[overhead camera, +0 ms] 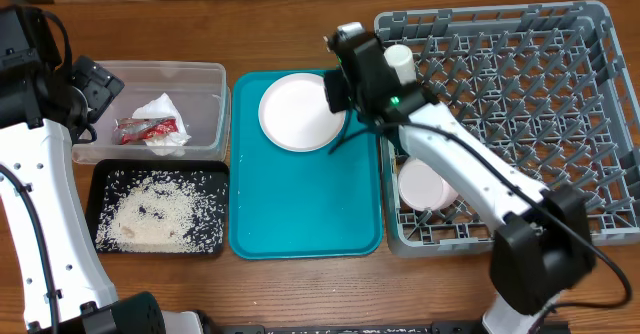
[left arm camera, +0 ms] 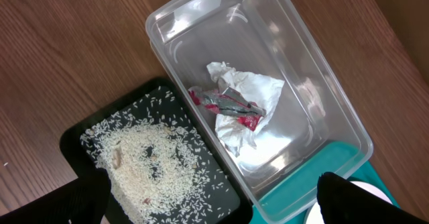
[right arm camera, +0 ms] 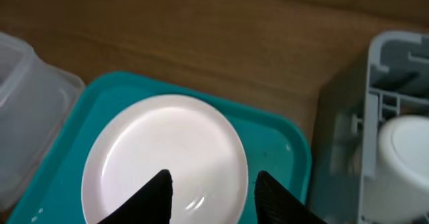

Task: Sort waste into correct bins and load items into the dishwasher
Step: 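Move the right gripper back toward the pink plate on the teal tray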

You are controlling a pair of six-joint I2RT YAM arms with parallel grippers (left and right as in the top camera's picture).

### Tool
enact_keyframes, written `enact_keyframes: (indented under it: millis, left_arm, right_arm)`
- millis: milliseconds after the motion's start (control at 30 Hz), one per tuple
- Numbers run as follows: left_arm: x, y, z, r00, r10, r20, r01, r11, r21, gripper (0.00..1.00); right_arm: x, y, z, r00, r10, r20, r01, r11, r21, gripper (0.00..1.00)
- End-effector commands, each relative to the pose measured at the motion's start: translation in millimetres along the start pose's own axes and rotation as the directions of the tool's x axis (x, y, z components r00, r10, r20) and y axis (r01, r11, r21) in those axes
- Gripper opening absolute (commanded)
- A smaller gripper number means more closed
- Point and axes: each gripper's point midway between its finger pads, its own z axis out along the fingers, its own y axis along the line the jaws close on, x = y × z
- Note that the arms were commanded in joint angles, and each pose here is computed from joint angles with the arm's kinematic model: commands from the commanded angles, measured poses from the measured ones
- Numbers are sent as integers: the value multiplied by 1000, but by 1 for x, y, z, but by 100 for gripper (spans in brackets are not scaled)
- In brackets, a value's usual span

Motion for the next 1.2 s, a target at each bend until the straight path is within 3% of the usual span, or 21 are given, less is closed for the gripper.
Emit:
enact_keyframes:
  millis: [0, 100, 333, 1167]
  left_arm:
    - [-4, 2, -1, 1000, -25, 14, 26, 1000, -9, 100]
    - [-4, 2, -1, 1000, -25, 13, 26, 1000, -10, 100]
    - [-4, 2, -1, 1000, -25, 14, 26, 1000, -9, 100]
    - [-4, 2, -1, 1000, -25, 14, 26, 1000, -9, 100]
  right_arm:
    - [1, -3, 26, 1000, -20, -12, 20, 1000, 9, 41]
    - [29, -4, 63, 997, -26, -71, 27, 999, 20, 42]
    - [61, -8, 96, 989, -30, -142, 36, 999, 33, 43]
    - [90, -16, 94, 968, -16, -252, 31, 998, 57, 44]
